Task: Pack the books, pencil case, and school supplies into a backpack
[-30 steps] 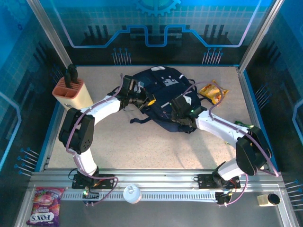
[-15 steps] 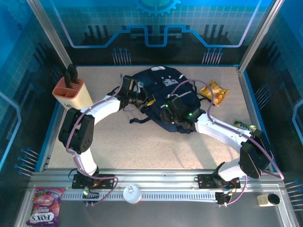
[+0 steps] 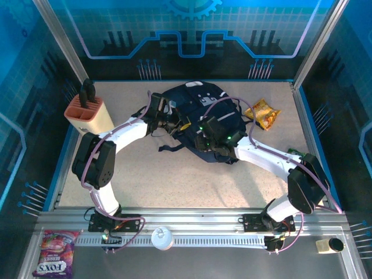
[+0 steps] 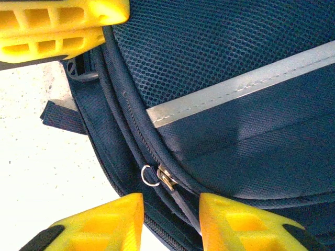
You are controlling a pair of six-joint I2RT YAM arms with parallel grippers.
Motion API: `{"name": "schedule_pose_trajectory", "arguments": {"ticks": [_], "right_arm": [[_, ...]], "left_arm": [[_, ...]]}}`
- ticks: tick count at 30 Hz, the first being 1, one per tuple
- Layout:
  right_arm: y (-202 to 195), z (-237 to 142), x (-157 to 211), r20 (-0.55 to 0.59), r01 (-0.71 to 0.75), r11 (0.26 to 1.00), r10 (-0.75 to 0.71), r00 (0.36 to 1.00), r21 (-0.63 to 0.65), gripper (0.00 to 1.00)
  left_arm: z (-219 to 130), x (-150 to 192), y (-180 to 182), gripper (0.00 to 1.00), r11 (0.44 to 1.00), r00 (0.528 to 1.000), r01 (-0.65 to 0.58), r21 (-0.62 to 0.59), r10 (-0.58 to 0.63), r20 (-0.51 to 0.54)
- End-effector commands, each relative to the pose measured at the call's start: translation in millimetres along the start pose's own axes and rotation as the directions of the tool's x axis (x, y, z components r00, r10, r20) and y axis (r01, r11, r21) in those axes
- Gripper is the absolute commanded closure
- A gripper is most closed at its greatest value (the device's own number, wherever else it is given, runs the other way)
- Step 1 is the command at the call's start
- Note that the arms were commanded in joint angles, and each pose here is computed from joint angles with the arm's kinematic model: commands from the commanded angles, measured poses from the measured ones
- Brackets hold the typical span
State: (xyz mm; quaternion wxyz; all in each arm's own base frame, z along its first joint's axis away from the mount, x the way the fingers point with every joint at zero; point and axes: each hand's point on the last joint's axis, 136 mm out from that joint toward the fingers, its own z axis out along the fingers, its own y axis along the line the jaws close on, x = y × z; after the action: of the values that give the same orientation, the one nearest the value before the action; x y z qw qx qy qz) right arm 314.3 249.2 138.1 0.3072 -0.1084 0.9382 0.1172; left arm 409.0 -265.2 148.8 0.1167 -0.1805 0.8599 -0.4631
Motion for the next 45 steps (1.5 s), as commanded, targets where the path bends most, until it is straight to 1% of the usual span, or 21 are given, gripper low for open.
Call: {"name": "schedule_pose_trajectory", "arguments": {"ticks": [1, 3, 6, 12, 16, 23, 31, 33, 35, 36, 40, 45], "right_arm": [[1.8, -12.5, -3.9, 0.012, 0.008, 1.000, -0.008, 1.000, -0.003, 0.61], [1.5, -17.9, -1.8, 0.017, 0.004, 1.000, -0.004, 1.000, -0.011, 0.55], [0.1, -19.8, 3.5, 0.012, -0.006, 1.000, 0.006, 1.000, -0.016, 0.51], [-4.0, -10.7, 11.2, -0.024, -0.052, 0.999, 0.052, 0.998, 0.013, 0.50], [-10.5, -7.4, 15.6, -0.040, -0.127, 0.991, 0.129, 0.991, 0.039, 0.51], [-4.5, 1.8, 15.3, -0.058, -0.159, 0.987, 0.159, 0.985, 0.007, 0.50], [-4.2, 8.1, 5.3, -0.055, -0.126, 0.992, 0.127, 0.990, 0.032, 0.63], [-7.5, 9.3, 5.0, -0.050, -0.122, 0.991, 0.124, 0.991, 0.048, 0.68], [-11.4, 9.1, 4.1, -0.045, -0.106, 0.992, 0.109, 0.993, 0.069, 0.77], [-14.0, 8.8, 3.9, -0.042, -0.098, 0.992, 0.102, 0.994, 0.079, 0.80], [-32.2, 8.5, 10.0, -0.040, -0.055, 0.989, 0.061, 0.997, 0.140, 0.88], [-65.4, 0.3, 24.8, -0.043, -0.047, 0.976, 0.058, 0.997, 0.215, 0.92]], "left_arm": [[-2.7, -0.2, -11.0, 1.00, 0.999, 0.999, -0.037, 0.033, 0.037, -0.015], [-2.9, -0.9, -12.2, 1.00, 0.999, 0.999, -0.039, 0.035, 0.040, -0.014], [-2.5, -1.0, -12.4, 1.00, 0.999, 0.999, -0.038, 0.035, 0.038, -0.014], [-2.9, -1.3, -13.0, 1.00, 0.999, 0.999, -0.036, 0.036, 0.037, -0.015], [-2.6, -0.9, -12.8, 1.00, 0.999, 0.999, -0.033, 0.035, 0.034, -0.016], [-2.5, -0.7, -12.9, 1.00, 0.999, 0.999, -0.033, 0.035, 0.034, -0.018], [-3.8, -0.5, -14.1, 1.00, 0.999, 0.999, -0.036, 0.037, 0.037, -0.017], [-3.9, -0.7, -14.0, 1.00, 0.999, 0.999, -0.036, 0.035, 0.037, -0.016], [-3.9, -0.9, -14.3, 1.00, 0.999, 0.999, -0.038, 0.035, 0.039, -0.015], [-3.6, -1.2, -13.2, 1.00, 0.999, 0.999, -0.038, 0.031, 0.038, -0.014], [-3.0, -4.1, -9.6, 1.00, 0.999, 0.999, -0.035, 0.021, 0.035, -0.007], [-7.3, -12.9, -1.9, 1.00, 1.000, 0.999, -0.031, 0.003, 0.031, 0.013]]}}
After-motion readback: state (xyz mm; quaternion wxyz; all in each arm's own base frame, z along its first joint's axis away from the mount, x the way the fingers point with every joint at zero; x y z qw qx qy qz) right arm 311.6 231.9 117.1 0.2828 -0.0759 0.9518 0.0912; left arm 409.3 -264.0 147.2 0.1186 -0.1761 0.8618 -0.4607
